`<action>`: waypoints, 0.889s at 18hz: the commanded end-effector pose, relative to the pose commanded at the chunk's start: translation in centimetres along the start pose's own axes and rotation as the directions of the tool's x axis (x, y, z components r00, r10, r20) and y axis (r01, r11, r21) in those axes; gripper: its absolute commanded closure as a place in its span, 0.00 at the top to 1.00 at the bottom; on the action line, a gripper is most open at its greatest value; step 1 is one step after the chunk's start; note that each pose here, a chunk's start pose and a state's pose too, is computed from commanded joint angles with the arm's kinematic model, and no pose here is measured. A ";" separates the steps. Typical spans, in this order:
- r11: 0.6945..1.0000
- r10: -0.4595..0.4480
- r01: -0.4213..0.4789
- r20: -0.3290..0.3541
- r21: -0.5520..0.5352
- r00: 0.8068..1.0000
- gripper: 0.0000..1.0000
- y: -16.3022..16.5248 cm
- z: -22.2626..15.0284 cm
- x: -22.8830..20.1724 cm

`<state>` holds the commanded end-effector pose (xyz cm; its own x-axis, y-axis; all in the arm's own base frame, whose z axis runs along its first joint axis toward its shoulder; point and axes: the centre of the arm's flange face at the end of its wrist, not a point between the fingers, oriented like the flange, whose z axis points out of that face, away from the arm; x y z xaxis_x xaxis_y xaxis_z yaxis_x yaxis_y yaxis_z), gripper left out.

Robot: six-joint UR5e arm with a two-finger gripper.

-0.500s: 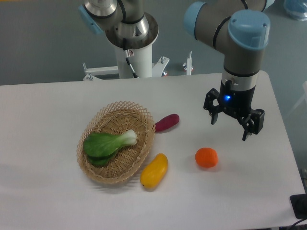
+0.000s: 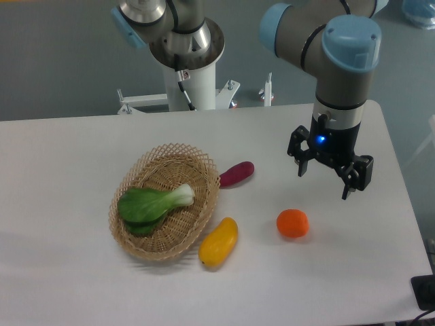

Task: Pick up the orange from the table

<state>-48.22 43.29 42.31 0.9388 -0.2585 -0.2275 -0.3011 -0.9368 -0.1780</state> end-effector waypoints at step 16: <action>0.893 -0.449 0.444 -0.076 -0.079 0.890 1.00 1.6 8.2 3.5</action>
<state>-46.78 42.78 33.37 0.9837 0.1728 -0.0502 0.1609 -0.9696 -0.1844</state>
